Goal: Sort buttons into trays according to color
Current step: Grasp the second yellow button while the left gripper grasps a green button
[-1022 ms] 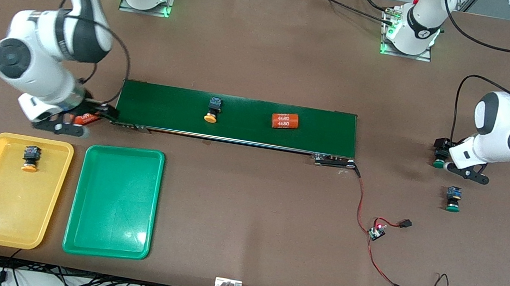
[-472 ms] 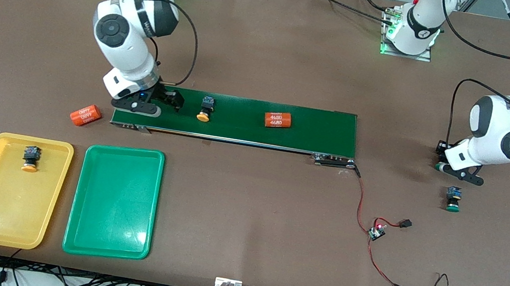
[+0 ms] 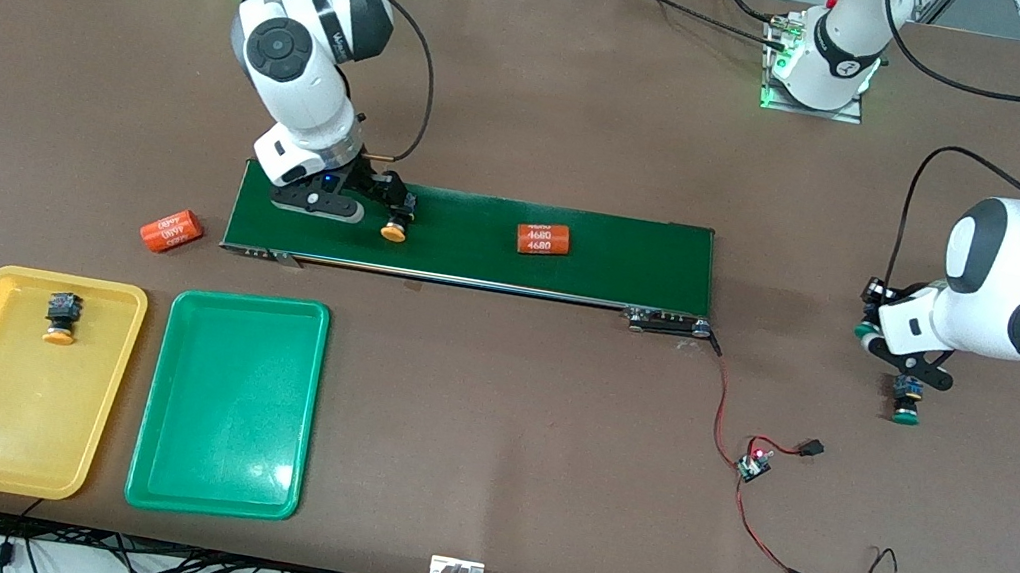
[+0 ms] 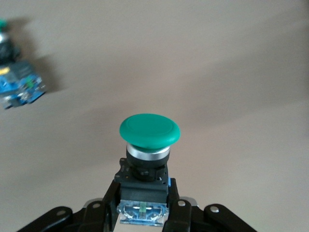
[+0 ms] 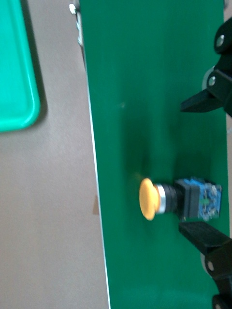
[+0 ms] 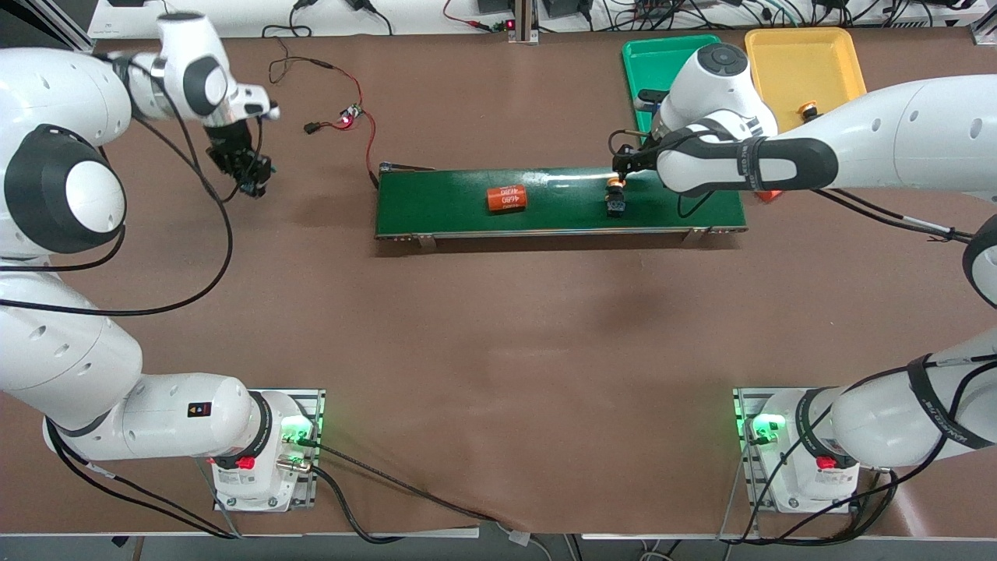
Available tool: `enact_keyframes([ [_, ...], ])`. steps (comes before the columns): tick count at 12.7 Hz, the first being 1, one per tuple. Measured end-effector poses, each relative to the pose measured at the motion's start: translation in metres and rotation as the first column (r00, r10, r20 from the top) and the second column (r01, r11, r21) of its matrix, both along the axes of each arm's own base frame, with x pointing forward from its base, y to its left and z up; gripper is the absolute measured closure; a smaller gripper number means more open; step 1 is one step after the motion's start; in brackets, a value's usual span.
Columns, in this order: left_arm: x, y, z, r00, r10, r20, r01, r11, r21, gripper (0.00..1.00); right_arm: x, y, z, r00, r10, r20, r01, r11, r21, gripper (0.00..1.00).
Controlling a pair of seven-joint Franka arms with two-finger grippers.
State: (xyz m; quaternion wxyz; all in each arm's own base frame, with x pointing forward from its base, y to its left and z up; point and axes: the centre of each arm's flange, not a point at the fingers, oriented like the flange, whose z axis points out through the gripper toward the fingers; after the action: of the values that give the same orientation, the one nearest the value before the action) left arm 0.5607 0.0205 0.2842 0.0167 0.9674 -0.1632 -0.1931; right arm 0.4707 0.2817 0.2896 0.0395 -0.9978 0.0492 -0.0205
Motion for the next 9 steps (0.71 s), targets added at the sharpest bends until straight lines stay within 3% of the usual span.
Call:
enact_keyframes([
  [2, 0.006, -0.058, 0.019, 0.999, 0.04, -0.003, -0.04, 0.999, -0.034, 0.59, -0.004, 0.006, -0.006, 1.0, 0.002, -0.006, -0.001, 1.0, 0.001, 0.0],
  [6, -0.013, -0.198, 0.01, 0.979, 0.201, -0.045, -0.205, 0.972, -0.119, 0.59, -0.006, 0.008, -0.029, 0.999, 0.042, -0.012, -0.043, 0.999, -0.023, 0.0],
  [8, -0.026, -0.257, 0.006, 0.966, 0.256, -0.028, -0.258, 0.959, -0.119, 0.59, -0.006, 0.008, -0.042, 0.998, 0.064, -0.009, -0.064, 0.998, -0.029, 0.06],
  [9, -0.032, -0.28, 0.003, 0.959, 0.283, -0.018, -0.283, 0.952, -0.12, 0.59, -0.006, 0.007, -0.046, 0.997, 0.075, -0.006, -0.076, 0.996, -0.036, 0.17],
])
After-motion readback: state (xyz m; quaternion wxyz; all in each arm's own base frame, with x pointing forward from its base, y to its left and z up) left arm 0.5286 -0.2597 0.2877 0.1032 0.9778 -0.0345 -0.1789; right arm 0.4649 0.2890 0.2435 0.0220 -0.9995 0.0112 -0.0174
